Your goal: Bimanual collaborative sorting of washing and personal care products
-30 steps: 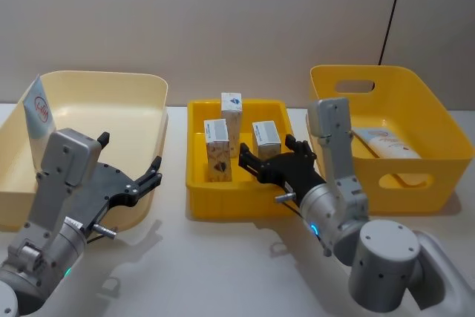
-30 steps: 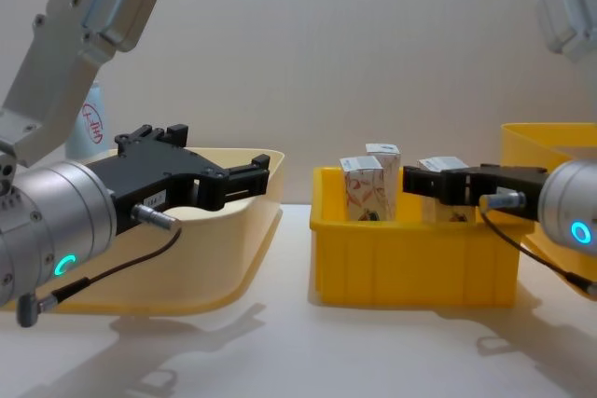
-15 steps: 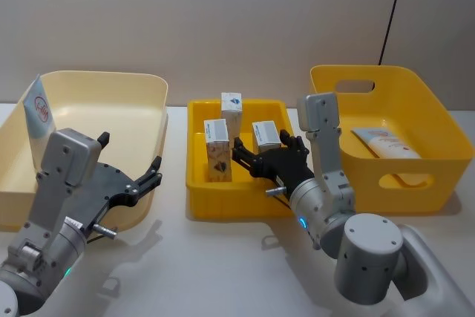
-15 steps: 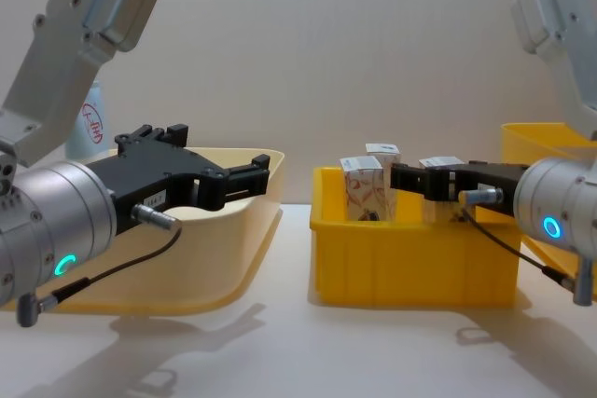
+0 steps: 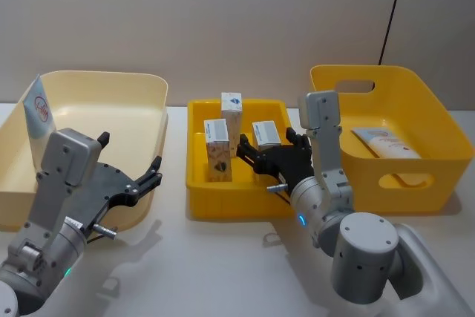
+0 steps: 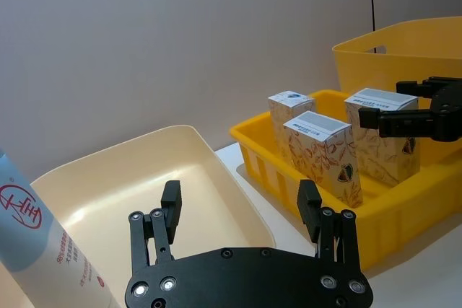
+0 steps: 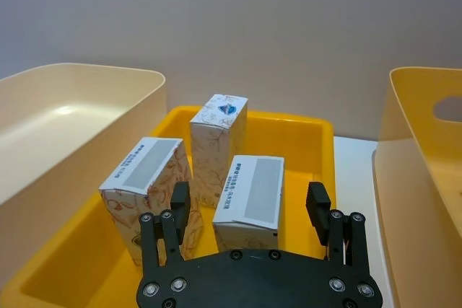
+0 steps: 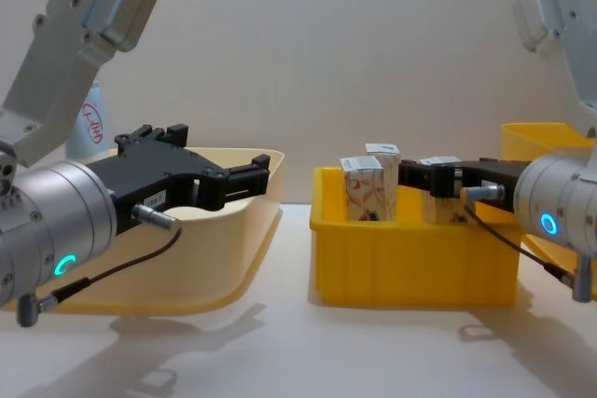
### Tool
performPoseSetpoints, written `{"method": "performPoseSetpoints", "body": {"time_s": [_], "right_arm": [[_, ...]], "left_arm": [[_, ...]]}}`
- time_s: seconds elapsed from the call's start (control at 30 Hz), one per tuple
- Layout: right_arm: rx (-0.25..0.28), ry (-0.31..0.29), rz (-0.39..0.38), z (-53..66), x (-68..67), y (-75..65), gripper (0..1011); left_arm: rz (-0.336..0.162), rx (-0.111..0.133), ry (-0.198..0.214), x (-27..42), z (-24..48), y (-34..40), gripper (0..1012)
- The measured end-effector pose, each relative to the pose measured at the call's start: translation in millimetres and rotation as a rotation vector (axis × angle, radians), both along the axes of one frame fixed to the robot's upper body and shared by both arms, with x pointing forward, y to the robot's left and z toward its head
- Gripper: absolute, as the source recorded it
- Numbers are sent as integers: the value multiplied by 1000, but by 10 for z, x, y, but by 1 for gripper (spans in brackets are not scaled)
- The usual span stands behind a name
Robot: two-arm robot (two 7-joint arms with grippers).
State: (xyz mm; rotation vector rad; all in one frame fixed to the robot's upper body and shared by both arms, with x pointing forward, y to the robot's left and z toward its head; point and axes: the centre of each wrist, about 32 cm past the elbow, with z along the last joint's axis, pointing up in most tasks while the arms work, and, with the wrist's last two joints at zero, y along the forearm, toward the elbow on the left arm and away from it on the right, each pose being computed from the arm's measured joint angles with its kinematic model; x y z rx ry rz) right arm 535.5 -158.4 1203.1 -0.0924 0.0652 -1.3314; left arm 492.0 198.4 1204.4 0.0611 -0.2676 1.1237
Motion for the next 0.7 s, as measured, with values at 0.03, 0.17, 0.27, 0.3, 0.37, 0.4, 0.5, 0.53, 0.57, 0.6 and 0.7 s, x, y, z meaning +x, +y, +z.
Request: {"method": "performPoseSetpoints", "body": {"time_s": [0.03,0.17,0.27,0.3,0.37,0.4,0.5,0.53,0.57,0.6,0.7], "right_arm": [[-1,1,-4,2,1,0,1001],[-1,6,-12,5,3,3,1001],[-1,12,-15,2,10,5,1001],[-1,14,-16,1,13,5,1001],[0,17,-17,0,19,7,1001],[-1,20,-17,-1,26,9,1001],[-2,25,-18,-2,37,13,1001],[-3,27,-18,-2,44,15,1001],[-3,29,-18,-2,49,17,1001],[-3,30,-18,-2,51,18,1001],[-4,34,-17,-4,60,21,998]], "left_arm": [[0,0,0,0,0,0,1003],[0,0,0,0,0,0,1003],[0,0,0,0,0,0,1003],[0,0,0,0,0,0,1003],[0,0,0,0,0,0,1003],[0,0,0,0,0,0,1003],[0,0,0,0,0,0,1003],[0,0,0,0,0,0,1003],[0,0,0,0,0,0,1003],[0,0,0,0,0,0,1003],[0,0,0,0,0,0,1003]]}}
